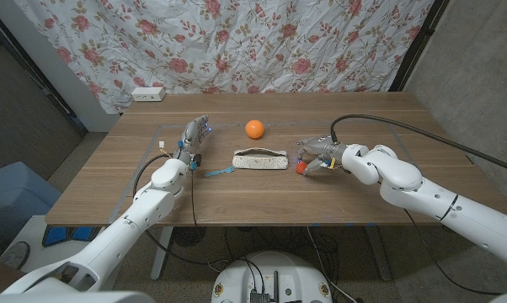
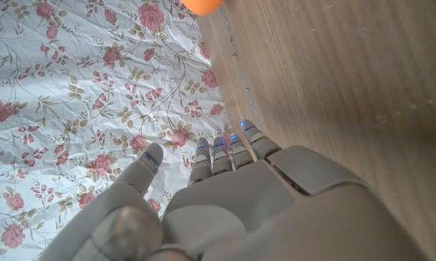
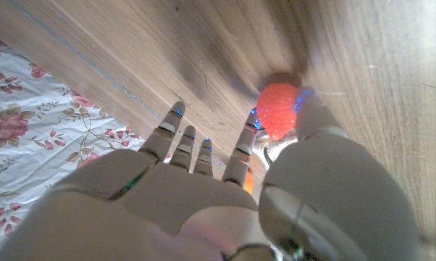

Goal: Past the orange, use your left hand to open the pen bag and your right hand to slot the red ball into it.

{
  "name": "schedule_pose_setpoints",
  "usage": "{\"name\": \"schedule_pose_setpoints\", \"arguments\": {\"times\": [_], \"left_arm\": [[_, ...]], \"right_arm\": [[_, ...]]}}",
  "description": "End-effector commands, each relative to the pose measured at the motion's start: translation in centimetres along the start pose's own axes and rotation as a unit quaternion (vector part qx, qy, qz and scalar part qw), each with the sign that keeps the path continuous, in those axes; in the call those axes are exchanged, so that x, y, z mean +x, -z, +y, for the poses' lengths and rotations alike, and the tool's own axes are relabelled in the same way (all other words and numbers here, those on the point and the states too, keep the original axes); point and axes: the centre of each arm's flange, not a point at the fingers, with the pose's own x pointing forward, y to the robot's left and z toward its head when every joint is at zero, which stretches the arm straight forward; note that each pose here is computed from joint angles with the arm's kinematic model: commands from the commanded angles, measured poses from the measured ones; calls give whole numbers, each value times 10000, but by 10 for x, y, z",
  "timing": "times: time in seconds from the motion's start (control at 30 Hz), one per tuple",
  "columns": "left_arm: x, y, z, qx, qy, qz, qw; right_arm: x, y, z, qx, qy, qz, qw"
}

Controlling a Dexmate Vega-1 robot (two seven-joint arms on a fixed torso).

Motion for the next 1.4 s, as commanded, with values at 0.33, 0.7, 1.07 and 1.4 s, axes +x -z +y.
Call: {"name": "schedule_pose_setpoints", "arguments": {"times": [0.33,0.7,1.07,1.4], "left_arm": [[5,-8,-1,58,65,-35,10000],[4,-22,-5,355,231,-80,9991],[-3,-36,-6,884,380,-95,9953],[-11,-49,-9,1318,418,-116,9903]], "right_arm": [[-3,3,0,108,298,-25,9995],[-8,7,-6,178,380,12,9991],[-15,11,-16,203,550,10,9983],[-22,14,-23,278,703,64,9971]]}}
